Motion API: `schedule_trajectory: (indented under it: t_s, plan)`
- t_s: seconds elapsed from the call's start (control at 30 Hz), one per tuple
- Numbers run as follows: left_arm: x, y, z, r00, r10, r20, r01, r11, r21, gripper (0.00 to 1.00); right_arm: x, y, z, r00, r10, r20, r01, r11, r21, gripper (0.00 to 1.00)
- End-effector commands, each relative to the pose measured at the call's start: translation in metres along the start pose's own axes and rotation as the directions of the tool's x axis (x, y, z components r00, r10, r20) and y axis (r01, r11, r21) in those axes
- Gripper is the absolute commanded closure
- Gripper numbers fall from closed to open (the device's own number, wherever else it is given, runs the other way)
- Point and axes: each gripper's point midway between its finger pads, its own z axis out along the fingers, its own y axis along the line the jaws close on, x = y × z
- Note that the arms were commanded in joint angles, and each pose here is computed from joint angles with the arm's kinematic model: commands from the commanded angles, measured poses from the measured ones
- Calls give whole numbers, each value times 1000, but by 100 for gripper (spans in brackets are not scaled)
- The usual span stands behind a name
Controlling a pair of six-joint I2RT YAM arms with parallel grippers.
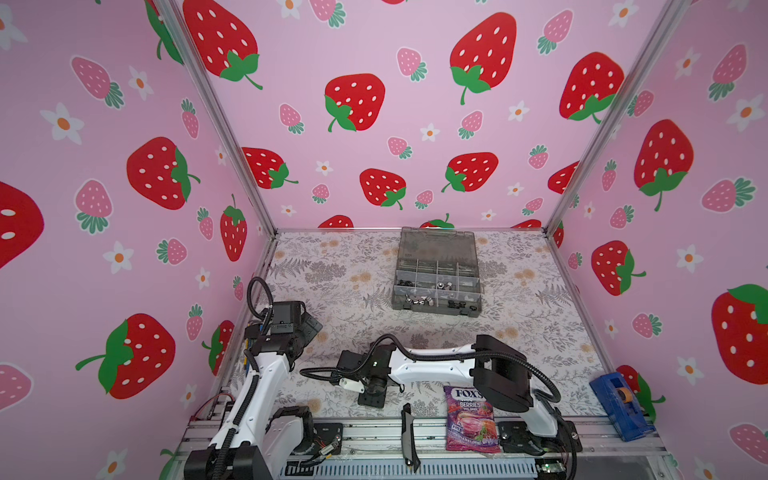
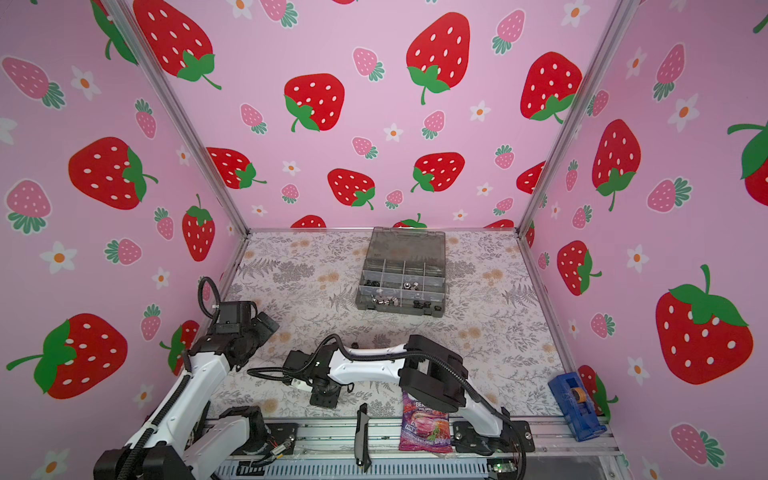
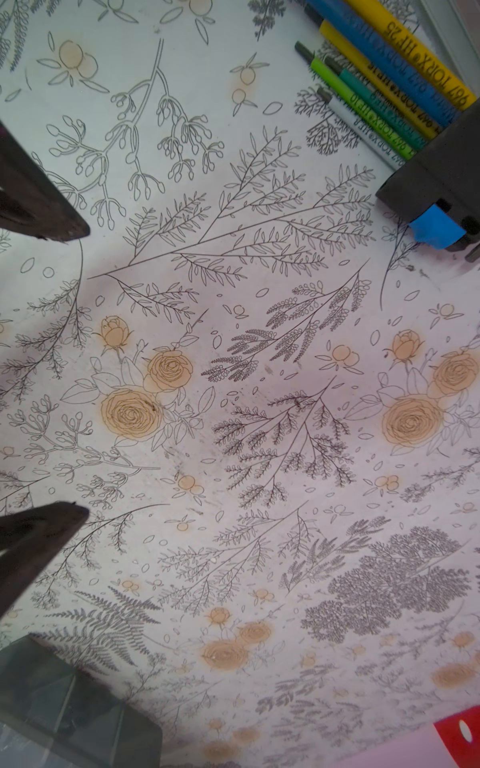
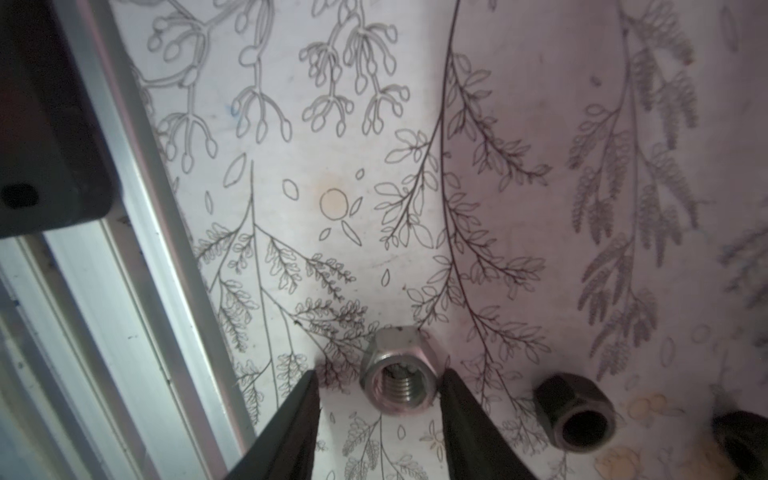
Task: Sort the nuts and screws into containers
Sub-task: 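Move the right gripper to the table edge and lower onto a silver nut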
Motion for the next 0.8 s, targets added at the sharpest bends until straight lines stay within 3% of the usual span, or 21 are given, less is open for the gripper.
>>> schedule_trajectory:
  t_s: [0.0, 0.77]
  plan:
    - [-6, -4, -6, 1000, -14, 19, 14, 1000, 24, 1, 8, -5, 8, 999, 0, -42, 1, 1000, 17, 50]
    - [-4, -8, -2, 1000, -20, 6, 19, 999, 44, 1, 15, -16, 31, 997, 28, -77, -22, 997, 73, 60]
